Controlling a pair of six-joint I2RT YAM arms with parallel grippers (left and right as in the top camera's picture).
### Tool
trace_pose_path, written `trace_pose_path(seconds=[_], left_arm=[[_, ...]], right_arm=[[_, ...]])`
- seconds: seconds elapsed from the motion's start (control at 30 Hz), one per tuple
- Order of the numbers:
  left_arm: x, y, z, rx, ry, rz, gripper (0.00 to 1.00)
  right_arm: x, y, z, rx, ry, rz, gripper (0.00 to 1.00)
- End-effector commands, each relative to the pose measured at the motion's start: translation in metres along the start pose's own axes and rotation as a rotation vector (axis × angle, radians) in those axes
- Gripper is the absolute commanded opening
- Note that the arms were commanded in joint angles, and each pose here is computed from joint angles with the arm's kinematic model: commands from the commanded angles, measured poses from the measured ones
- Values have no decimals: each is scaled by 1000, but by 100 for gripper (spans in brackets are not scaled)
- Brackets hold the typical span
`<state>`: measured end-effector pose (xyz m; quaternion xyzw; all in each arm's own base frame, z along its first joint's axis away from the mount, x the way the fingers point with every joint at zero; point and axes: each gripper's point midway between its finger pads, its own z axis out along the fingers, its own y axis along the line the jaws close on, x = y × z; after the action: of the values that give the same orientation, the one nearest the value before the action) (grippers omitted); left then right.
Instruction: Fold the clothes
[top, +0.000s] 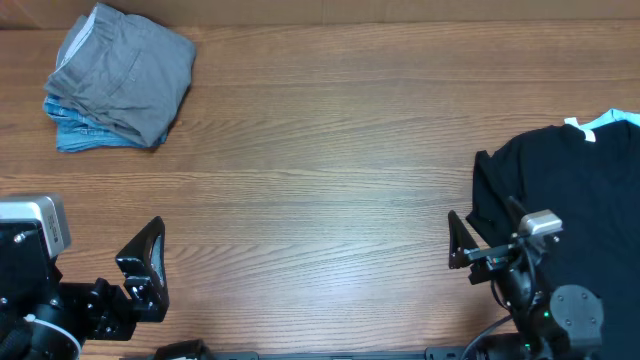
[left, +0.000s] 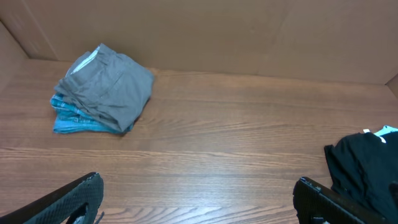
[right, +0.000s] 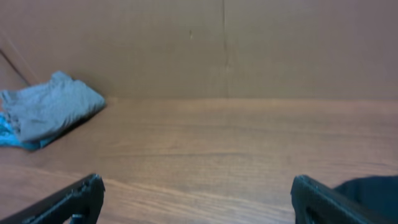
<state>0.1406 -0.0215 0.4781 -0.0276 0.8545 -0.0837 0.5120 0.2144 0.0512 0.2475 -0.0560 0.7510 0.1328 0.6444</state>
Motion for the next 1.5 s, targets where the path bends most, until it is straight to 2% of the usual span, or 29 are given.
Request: trace_pose_path(seconds=[0.0,0.13,0.37,0.57,1.47], left_arm=[[0,0,1,1,2,-11,100],[0,0,1,1,2,-11,100],[0,0,1,1,2,-11,100],[0,0,1,1,2,-10,100],[0,-1,1,5,2,-14,100]], right_arm=[[21,-6,7,10,-38,-8,100],[42,-9,15,2,-71,15,100],[77,-12,31,-18,-37,73,100],[69,-12,33,-25,-99,60,100],[69,-12,33,-25,-99,60,100]])
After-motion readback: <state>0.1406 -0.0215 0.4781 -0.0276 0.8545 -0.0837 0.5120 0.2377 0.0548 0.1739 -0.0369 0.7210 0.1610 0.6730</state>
